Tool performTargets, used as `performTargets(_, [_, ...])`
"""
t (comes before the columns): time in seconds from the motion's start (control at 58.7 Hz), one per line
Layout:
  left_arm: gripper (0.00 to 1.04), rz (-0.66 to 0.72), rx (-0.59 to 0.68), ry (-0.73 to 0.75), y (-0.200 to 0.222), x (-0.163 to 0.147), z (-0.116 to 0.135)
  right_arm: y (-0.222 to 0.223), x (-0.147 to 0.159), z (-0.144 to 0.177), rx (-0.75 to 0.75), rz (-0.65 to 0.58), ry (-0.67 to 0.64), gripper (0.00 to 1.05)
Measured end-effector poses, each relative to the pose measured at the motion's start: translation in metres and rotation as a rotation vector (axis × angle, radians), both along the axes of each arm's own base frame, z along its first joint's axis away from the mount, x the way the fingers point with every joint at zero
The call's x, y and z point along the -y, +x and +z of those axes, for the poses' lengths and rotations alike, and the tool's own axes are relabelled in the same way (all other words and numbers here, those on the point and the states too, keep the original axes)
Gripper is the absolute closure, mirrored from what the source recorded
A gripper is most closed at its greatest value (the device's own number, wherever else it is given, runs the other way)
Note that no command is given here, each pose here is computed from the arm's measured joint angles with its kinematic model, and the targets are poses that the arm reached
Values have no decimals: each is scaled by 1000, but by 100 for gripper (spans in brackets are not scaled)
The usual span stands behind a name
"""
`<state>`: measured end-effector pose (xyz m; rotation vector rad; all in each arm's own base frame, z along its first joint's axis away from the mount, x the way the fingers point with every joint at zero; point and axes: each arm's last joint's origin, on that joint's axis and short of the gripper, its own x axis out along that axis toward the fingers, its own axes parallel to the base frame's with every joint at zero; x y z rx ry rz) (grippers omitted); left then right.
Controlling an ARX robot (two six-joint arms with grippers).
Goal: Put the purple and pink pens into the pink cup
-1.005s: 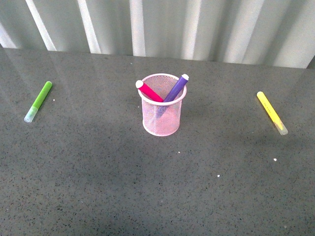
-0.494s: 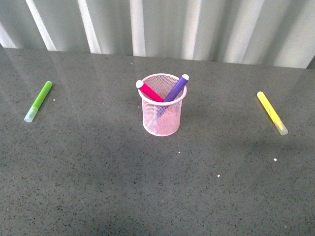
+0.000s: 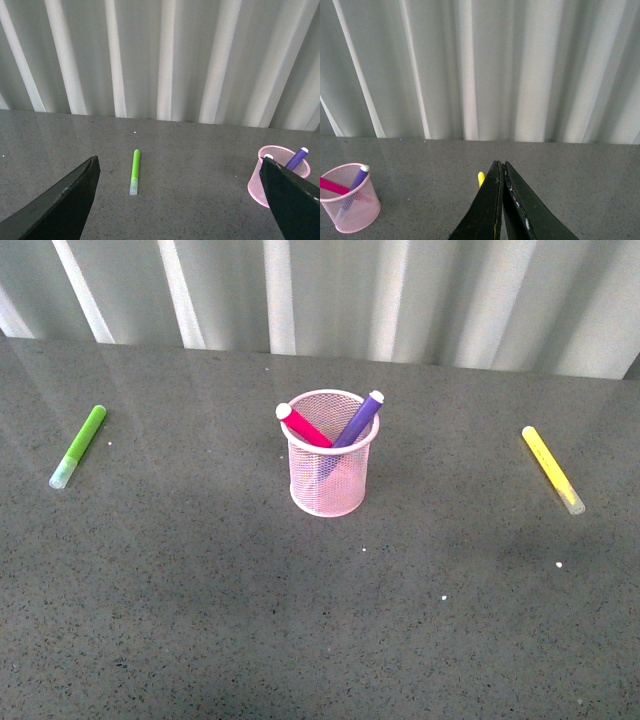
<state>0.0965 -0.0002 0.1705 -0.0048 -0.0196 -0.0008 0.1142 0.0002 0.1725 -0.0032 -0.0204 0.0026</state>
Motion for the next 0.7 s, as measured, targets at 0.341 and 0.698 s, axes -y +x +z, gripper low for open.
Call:
performTargets(0.341, [7, 0, 0, 0, 0, 0, 0, -6, 0, 0, 0, 0, 0, 101])
performTargets(0.698, [7, 0, 0, 0, 0, 0, 0, -17, 0, -3, -6, -2, 0, 101])
